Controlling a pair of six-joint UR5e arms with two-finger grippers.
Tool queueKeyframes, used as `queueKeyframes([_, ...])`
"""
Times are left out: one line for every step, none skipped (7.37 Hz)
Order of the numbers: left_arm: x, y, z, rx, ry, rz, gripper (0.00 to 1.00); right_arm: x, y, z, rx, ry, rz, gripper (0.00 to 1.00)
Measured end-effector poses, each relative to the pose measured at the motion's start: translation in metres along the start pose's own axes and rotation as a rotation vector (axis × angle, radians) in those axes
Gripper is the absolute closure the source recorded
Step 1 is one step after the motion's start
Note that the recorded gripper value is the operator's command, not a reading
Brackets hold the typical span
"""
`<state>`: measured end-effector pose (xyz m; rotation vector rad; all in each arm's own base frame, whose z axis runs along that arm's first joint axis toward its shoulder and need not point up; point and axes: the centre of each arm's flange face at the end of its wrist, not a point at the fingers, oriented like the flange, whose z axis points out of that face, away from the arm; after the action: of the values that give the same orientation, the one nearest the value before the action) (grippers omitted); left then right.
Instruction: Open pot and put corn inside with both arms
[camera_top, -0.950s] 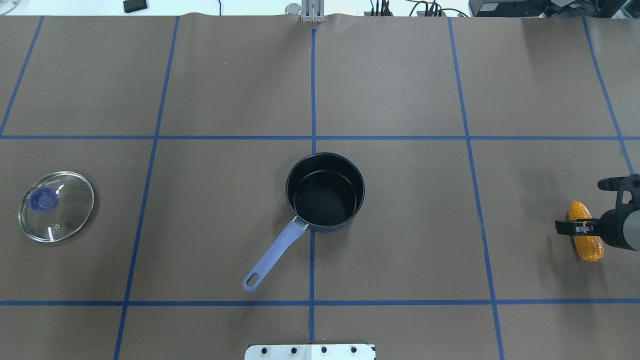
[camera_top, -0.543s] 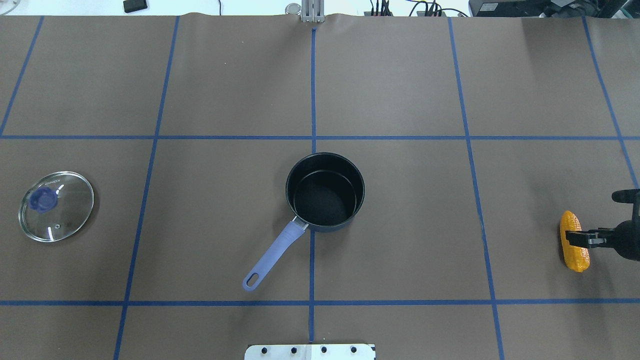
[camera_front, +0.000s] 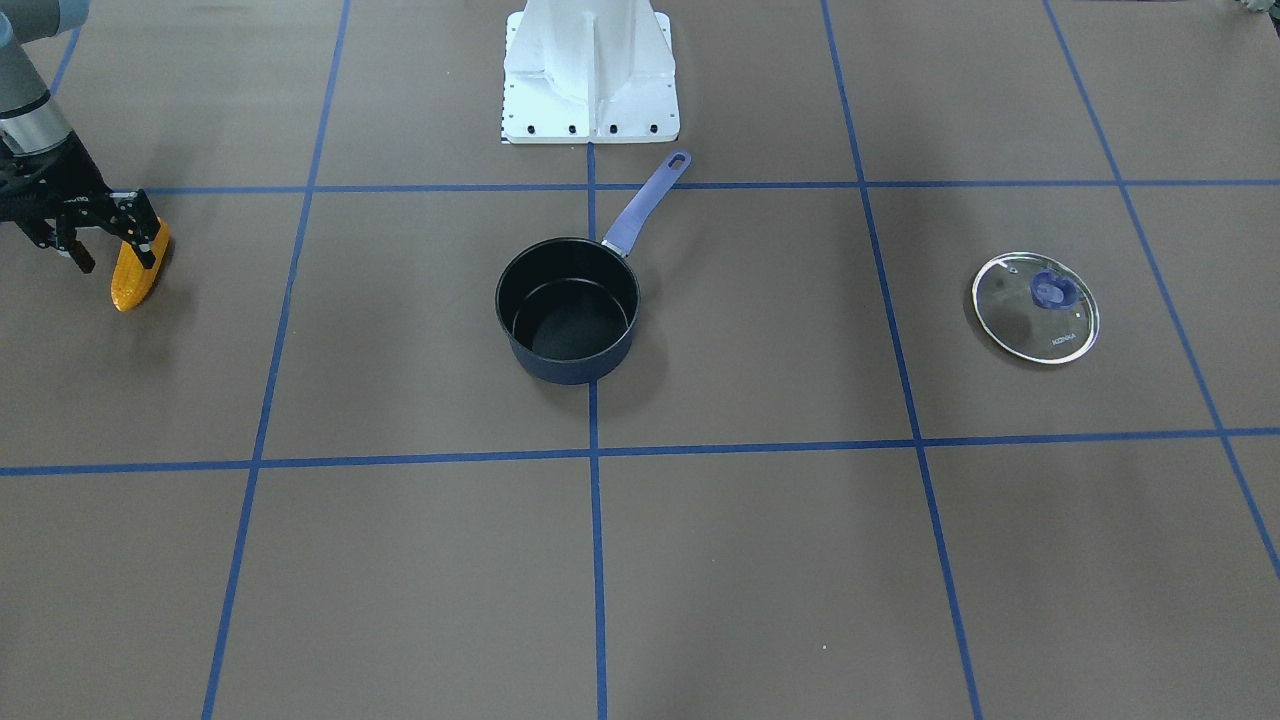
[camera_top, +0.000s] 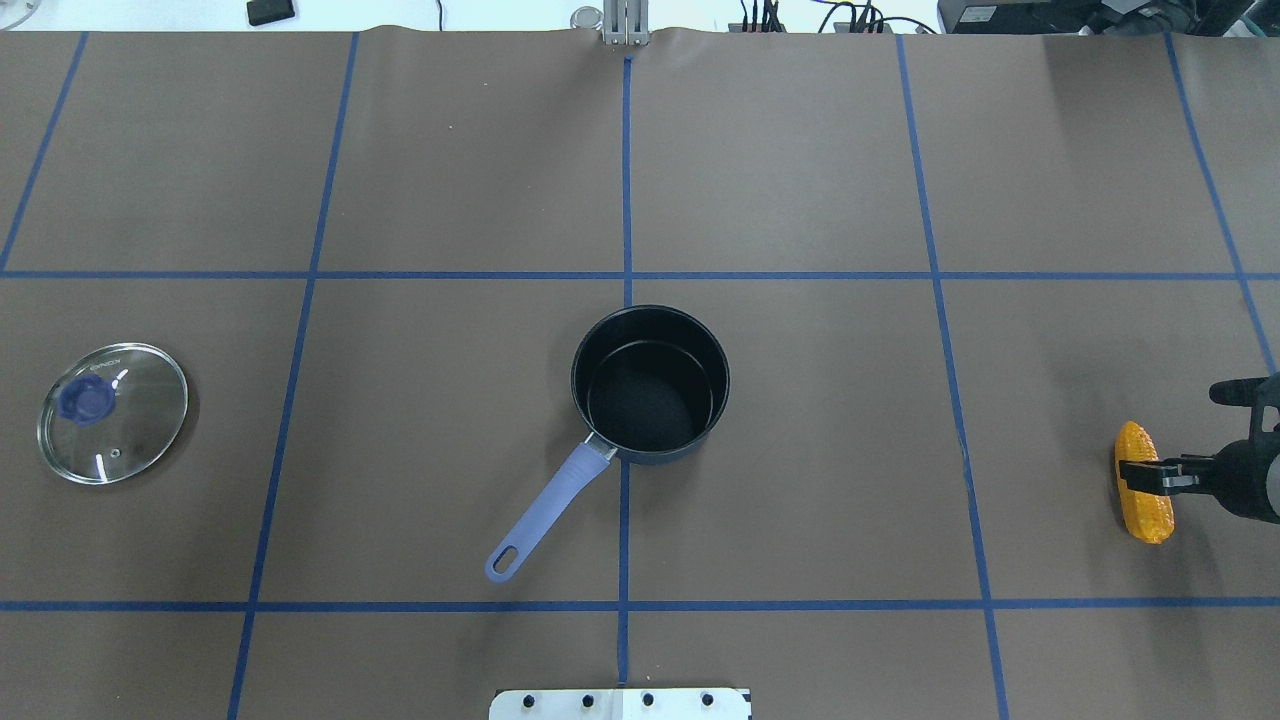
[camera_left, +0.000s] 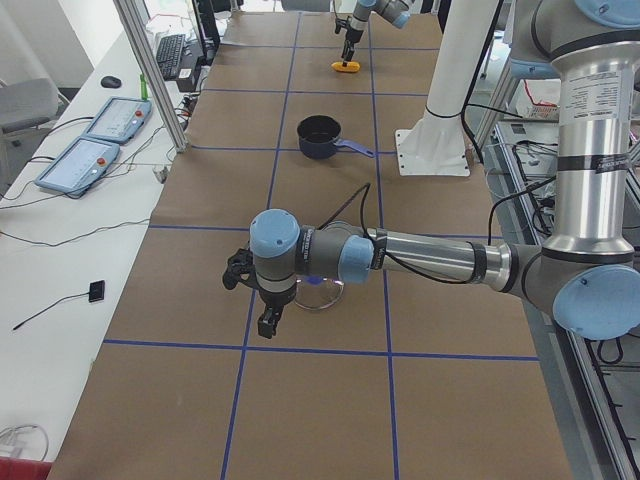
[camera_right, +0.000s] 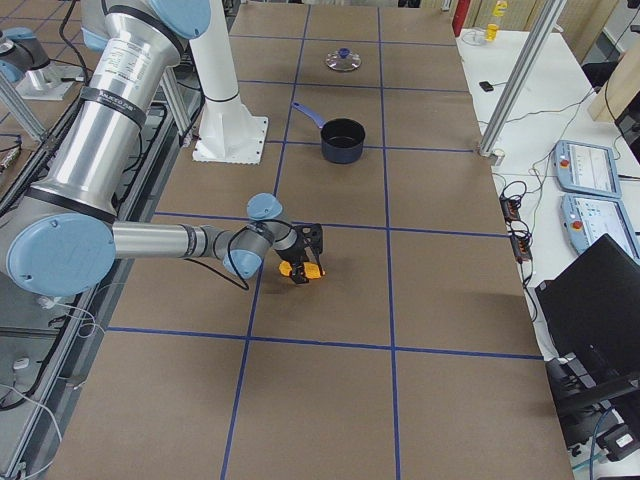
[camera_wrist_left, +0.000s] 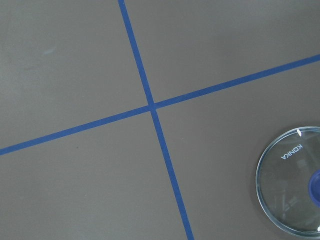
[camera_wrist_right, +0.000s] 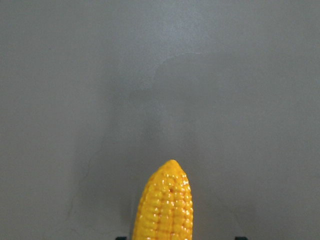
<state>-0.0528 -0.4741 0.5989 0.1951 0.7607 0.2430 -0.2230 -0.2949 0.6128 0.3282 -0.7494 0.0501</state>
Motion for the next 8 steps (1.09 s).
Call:
queueKeyframes([0.000,0.000,0.000,0.000,0.000,0.000,0.01,-0.005,-0.001,0.006,-0.001,-0.005,-0.002,1.00])
queueKeyframes([0.000,0.000,0.000,0.000,0.000,0.000,0.01,-0.010,-0.003,0.008,-0.001,-0.014,-0.004,1.00])
queueKeyframes([0.000,0.000,0.000,0.000,0.000,0.001,0.01,-0.018,-0.006,0.004,-0.001,-0.034,-0.006,1.00])
queueKeyframes([0.000,0.000,0.000,0.000,0.000,0.001,0.01,-0.029,-0.014,-0.008,-0.003,-0.075,0.000,1.00])
queueKeyframes([0.001,0.000,0.000,0.001,0.000,0.002,0.01,-0.043,-0.033,-0.022,-0.008,-0.133,0.021,1.00])
queueKeyframes([0.000,0.000,0.000,0.000,0.000,0.001,0.01,-0.072,-0.064,-0.028,-0.002,-0.188,0.038,1.00])
queueKeyframes([0.000,0.000,0.000,-0.001,0.000,0.001,0.01,-0.124,-0.106,-0.028,0.010,-0.222,0.048,1.00])
queueKeyframes([0.000,0.000,0.001,-0.001,0.000,0.000,0.01,-0.188,-0.151,-0.033,0.014,-0.234,0.061,1.00])
